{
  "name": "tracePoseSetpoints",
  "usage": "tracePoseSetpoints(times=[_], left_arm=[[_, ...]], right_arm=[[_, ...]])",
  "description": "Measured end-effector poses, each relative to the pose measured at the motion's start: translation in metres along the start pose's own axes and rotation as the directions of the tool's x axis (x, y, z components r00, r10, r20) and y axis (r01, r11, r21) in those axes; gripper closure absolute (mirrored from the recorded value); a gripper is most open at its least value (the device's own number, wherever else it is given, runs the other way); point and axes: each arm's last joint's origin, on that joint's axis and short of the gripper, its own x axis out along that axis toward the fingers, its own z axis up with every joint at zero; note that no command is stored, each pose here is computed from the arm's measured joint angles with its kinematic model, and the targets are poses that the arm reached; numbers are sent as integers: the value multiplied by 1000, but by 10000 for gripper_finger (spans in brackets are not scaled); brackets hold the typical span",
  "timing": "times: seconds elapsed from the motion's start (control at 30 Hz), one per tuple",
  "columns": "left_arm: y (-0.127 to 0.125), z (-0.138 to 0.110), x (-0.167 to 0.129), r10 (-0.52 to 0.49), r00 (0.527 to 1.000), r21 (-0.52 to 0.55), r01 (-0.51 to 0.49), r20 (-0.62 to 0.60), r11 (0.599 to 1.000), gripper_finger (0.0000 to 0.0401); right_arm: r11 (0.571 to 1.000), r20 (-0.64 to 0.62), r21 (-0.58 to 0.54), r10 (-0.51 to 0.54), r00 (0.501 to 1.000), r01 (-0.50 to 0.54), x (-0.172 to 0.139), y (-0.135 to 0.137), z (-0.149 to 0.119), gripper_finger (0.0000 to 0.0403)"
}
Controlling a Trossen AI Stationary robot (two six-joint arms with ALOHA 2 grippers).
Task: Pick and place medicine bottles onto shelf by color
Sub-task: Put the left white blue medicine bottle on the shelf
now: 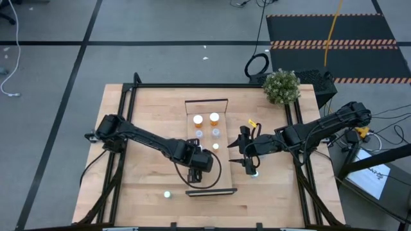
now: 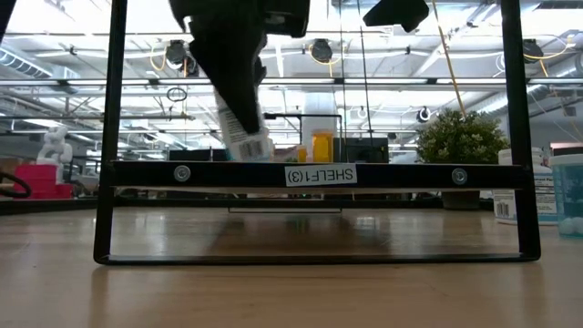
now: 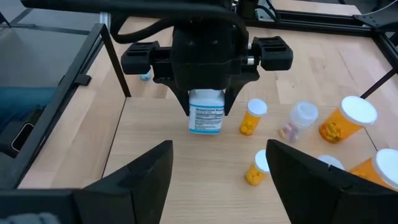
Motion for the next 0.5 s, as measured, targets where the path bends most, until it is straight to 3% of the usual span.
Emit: tracePoseSetpoints(times=[0.5], left_arm=[[0, 1, 1, -2, 1000, 12, 2, 5, 1000, 159]], right_arm=[[1000, -5, 2, -1, 1000, 1, 0, 0, -1, 152]])
